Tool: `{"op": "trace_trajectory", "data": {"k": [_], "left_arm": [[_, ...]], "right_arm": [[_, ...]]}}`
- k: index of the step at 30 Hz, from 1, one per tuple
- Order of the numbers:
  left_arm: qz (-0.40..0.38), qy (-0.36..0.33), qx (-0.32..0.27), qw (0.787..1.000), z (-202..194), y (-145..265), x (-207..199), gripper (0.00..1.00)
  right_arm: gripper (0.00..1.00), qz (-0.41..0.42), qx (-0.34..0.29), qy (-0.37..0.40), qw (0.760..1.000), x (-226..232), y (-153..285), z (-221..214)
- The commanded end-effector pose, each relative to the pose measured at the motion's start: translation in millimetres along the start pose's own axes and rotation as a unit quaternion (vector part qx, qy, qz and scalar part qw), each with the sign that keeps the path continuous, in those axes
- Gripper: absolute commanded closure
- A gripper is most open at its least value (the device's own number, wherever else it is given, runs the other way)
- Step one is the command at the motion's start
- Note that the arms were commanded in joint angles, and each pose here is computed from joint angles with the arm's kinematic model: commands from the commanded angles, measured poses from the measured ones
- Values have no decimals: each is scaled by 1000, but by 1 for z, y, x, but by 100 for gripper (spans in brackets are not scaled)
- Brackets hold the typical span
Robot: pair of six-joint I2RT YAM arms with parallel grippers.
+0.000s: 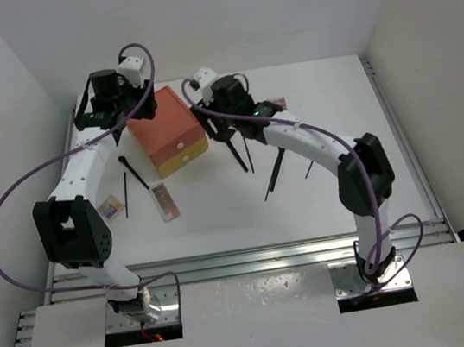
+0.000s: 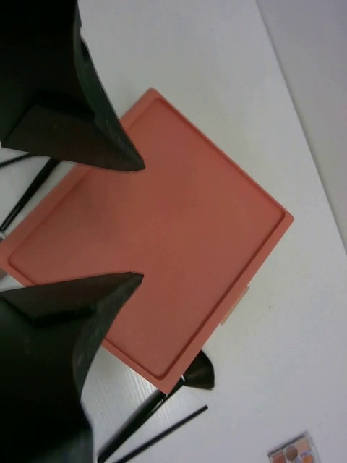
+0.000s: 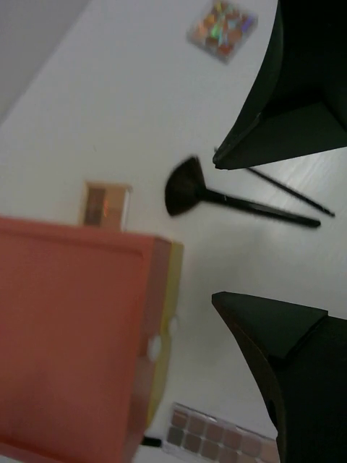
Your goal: Organize the makeup
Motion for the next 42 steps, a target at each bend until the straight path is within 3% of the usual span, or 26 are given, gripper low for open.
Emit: {"op": "trace_trajectory", "data": {"k": [1,4,7,12,19,36,42], "left_arm": [[-28,17,-7,999,11,-15,2,43],[-19,32,9,999,-1,-30,9,53],[-7,34,16,999,-8,-35,12,54],[-3,39,43,998,-34,-46,12,60],[-4,52,62,997,-52,-53,10,62],[-16,65,79,995,-66,-59,6,63],[-16,65,79,995,-66,-59,6,64]], "right_arm": [[31,63,11,-33,997,72,-16,-16],[37,52,3,-52,997,85,-31,-18],[40,59,-1,-89,994,98,-42,-20],[40,59,-7,-90,994,118,-65,-32],[41,18,-17,-109,994,117,-89,-36],[43,14,-34,-154,987,127,-102,-27],[52,6,-37,-162,986,127,-103,-26]]}}
Point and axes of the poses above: each gripper's point midway between its finger pads, its own y axis back along the fingers, its own x axis along the line the jaws close on, z = x × y, the point moved 6 cm from there along y, back along the fingers, and after that the axes turned 3 degrees about y, right-handed, at the moved point
